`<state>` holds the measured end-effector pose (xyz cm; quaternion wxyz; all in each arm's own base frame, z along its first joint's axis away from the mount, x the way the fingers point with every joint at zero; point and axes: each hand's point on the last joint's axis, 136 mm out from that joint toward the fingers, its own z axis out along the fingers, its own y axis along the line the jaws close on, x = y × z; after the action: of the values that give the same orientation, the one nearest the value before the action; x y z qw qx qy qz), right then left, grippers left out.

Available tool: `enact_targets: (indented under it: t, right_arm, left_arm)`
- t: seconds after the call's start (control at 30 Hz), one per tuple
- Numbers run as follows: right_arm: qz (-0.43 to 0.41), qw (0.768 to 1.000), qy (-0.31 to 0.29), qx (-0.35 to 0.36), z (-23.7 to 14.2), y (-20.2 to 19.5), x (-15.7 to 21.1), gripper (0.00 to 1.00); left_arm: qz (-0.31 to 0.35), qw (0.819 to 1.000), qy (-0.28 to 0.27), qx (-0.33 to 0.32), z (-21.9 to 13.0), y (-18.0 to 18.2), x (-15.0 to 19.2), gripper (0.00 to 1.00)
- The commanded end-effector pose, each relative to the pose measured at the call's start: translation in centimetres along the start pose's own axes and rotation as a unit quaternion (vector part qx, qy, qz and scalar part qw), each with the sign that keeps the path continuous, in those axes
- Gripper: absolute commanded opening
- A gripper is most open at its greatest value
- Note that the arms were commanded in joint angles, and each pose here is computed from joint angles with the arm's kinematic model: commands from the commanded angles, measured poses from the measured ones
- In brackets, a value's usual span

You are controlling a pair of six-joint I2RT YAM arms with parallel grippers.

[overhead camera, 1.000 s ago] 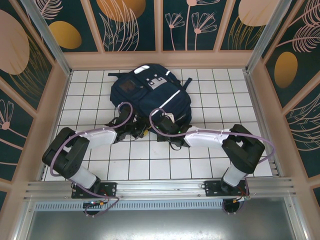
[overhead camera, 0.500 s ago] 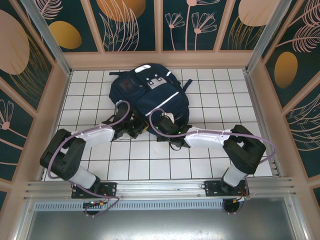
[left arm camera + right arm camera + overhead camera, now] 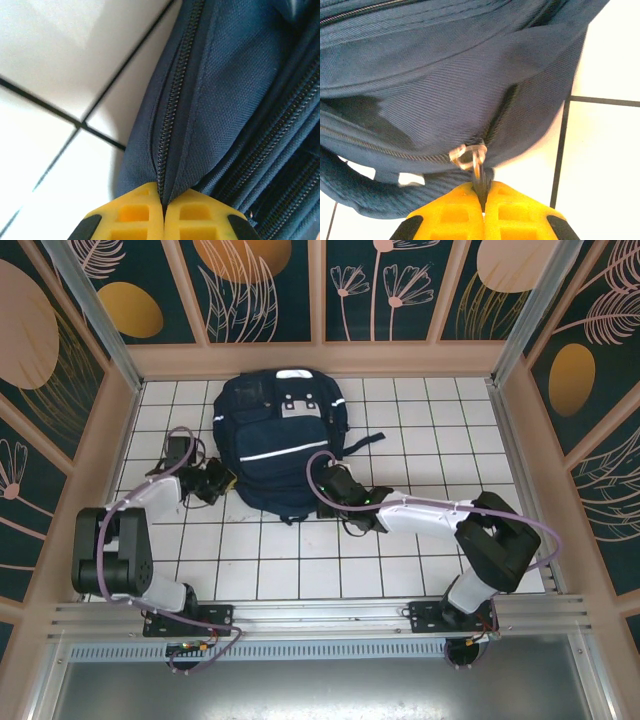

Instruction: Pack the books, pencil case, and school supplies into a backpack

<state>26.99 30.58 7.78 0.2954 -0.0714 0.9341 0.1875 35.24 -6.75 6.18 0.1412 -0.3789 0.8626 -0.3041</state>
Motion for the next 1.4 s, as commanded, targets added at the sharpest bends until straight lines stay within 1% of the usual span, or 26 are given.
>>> enact_targets:
  t: [0.0,0.03,0.07,0.13,0.17,0.2,0.23,0.33,0.43,0.63,0.77,0.87,0.93,0.97,1.0,1.03,1.13,1.2,1.27,1.37]
  right_arm:
    - [-0.019,1.000,-0.005,0.018,0.2,0.2,-0.8,0.00]
    - [-0.023,1.000,-0.003,0.006,0.2,1.0,-0.9,0.00]
    - [-0.027,1.000,-0.001,-0.008,0.3,2.1,-1.0,0.00]
    - [-0.034,0.999,0.002,-0.032,0.5,3.9,-1.1,0.00]
    - [-0.038,0.998,0.003,-0.042,0.6,4.9,-1.1,0.00]
    - [-0.043,0.998,0.005,-0.049,0.7,5.7,-1.0,0.00]
    - [-0.045,0.997,0.006,-0.055,0.8,6.4,-1.0,0.00]
    - [-0.055,0.995,0.012,-0.077,1.3,8.3,-0.7,0.00]
    - [-0.062,0.993,0.021,-0.093,2.0,9.6,-0.3,0.00]
    - [-0.084,0.989,0.034,-0.117,2.6,11.8,0.4,0.00]
    - [-0.095,0.987,0.035,-0.125,2.6,12.7,0.6,0.00]
    - [-0.098,0.986,0.037,-0.129,2.5,13.0,1.0,0.00]
    - [-0.101,0.986,0.038,-0.126,2.4,13.1,1.2,0.00]
    - [-0.101,0.986,0.038,-0.125,2.3,13.1,1.3,0.00]
    - [-0.100,0.987,0.037,-0.124,2.3,13.0,1.3,0.00]
    - [-0.099,0.987,0.035,-0.121,2.2,12.9,1.2,0.00]
    - [-0.094,0.989,0.031,-0.106,2.1,11.9,1.1,0.00]
    - [-0.089,0.991,0.026,-0.093,2.0,11.0,1.0,0.00]
    - [-0.082,0.993,0.025,-0.079,2.0,9.8,0.9,0.00]
    - [-0.073,0.996,0.021,-0.039,2.3,7.0,0.5,0.00]
  left_arm:
    - [0.037,0.996,-0.066,-0.044,-1.3,0.7,-5.0,0.00]
    - [0.039,0.996,-0.063,-0.039,-1.5,0.3,-5.0,0.00]
    - [0.036,0.997,-0.061,-0.031,-1.8,0.0,-4.7,0.09]
    - [0.031,0.998,-0.057,-0.008,-2.5,-0.7,-3.9,0.32]
    - [0.027,0.998,-0.056,0.000,-2.9,-0.8,-3.5,0.40]
    - [0.022,0.998,-0.054,0.002,-3.3,-0.7,-2.9,0.45]
    - [0.016,0.999,-0.052,0.004,-3.6,-0.5,-2.4,0.48]
    - [-0.002,0.999,-0.034,0.021,-4.0,-0.1,0.1,0.51]
    - [-0.010,0.999,-0.013,0.029,-3.9,0.0,3.1,0.51]
    - [-0.041,0.995,0.024,0.082,-2.8,-2.0,8.7,0.52]
    - [-0.043,0.994,0.026,0.092,-2.0,-3.6,10.5,0.53]
    - [-0.047,0.995,0.020,0.085,-1.1,-3.9,10.7,0.53]
    - [-0.048,0.995,0.007,0.086,-0.8,-4.4,10.4,0.53]
    - [-0.048,0.995,0.003,0.089,-0.7,-4.7,10.3,0.50]
    - [-0.047,0.995,0.002,0.089,-0.5,-4.9,10.4,0.45]
    - [-0.046,0.995,0.002,0.086,-0.4,-4.9,10.3,0.38]
    - [-0.045,0.998,-0.010,0.050,-0.3,-3.7,10.0,0.00]
    - [-0.047,0.998,-0.027,0.031,-0.8,-2.8,9.7,0.00]
    - [-0.051,0.997,-0.038,0.031,-1.4,-2.3,9.5,0.00]
    - [-0.063,0.996,-0.054,0.030,-2.5,-1.3,8.6,0.00]
